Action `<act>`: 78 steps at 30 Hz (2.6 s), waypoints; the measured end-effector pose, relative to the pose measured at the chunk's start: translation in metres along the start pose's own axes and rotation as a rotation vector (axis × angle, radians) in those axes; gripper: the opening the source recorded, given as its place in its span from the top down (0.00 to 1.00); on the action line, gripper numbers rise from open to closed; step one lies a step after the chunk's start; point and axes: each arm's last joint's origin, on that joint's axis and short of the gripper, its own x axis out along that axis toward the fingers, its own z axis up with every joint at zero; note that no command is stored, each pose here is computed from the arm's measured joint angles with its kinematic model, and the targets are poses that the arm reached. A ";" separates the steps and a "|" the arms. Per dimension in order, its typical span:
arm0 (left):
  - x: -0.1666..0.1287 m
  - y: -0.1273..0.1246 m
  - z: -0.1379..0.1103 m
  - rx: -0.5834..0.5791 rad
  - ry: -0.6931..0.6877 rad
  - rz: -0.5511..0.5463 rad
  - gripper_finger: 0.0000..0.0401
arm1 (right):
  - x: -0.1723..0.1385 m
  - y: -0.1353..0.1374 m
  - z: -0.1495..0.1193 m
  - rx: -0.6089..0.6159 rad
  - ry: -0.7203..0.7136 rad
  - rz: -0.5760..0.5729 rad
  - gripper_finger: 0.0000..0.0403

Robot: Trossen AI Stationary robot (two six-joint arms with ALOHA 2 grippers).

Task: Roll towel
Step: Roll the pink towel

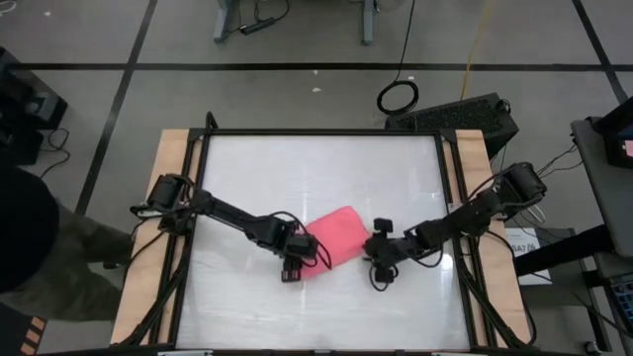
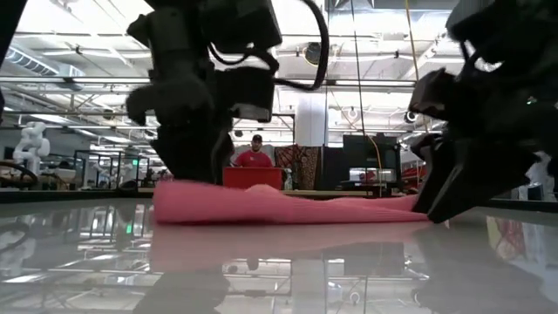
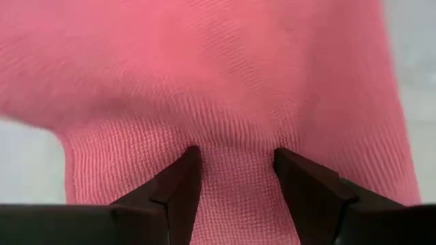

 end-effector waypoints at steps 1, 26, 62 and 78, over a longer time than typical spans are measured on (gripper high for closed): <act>0.000 -0.005 0.000 -0.003 -0.009 -0.017 0.51 | 0.001 -0.004 -0.001 -0.005 0.017 -0.018 0.61; -0.033 -0.045 0.022 0.023 -0.232 0.049 0.51 | -0.007 -0.071 0.049 -0.099 0.005 -0.386 0.61; 0.008 -0.047 -0.001 0.450 -0.170 -0.031 0.51 | 0.054 0.093 0.062 -0.868 -0.099 -0.038 0.58; 0.011 -0.048 -0.001 0.477 -0.159 -0.064 0.51 | 0.046 0.122 0.044 -0.525 -0.096 -0.121 0.99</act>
